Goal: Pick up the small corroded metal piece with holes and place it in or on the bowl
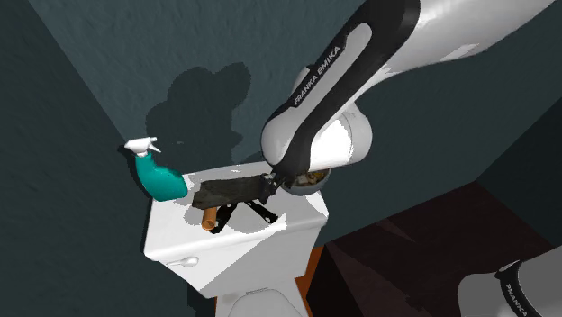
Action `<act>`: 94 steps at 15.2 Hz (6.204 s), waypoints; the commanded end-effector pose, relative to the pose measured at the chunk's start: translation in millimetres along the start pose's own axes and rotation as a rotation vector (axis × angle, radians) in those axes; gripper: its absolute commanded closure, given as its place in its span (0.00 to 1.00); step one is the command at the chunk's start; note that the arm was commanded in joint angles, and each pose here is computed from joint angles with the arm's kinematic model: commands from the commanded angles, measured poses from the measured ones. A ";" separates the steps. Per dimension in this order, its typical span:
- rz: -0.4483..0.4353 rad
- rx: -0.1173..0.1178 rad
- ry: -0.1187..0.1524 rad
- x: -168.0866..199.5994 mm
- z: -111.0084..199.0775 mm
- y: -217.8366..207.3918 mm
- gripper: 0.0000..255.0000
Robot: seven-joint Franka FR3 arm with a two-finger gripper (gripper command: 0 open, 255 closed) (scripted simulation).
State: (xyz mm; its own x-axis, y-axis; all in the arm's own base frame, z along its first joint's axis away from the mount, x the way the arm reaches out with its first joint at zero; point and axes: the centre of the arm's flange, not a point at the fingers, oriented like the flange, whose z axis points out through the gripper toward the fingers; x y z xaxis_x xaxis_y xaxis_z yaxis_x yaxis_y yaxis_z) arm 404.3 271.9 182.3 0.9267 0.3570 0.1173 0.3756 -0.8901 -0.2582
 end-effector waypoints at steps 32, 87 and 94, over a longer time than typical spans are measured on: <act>-0.042 0.018 -0.001 11.2 75.6 -16.2 1.00; -0.042 0.018 -0.001 21.8 -64.2 129.5 1.00; -0.042 0.018 -0.001 20.4 -53.0 132.6 1.00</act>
State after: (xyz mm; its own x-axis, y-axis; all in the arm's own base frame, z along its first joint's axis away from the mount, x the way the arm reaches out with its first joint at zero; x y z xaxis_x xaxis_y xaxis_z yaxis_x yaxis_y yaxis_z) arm 473.8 148.2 205.2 0.9080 0.3965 0.1352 0.4188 -0.8672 -0.2695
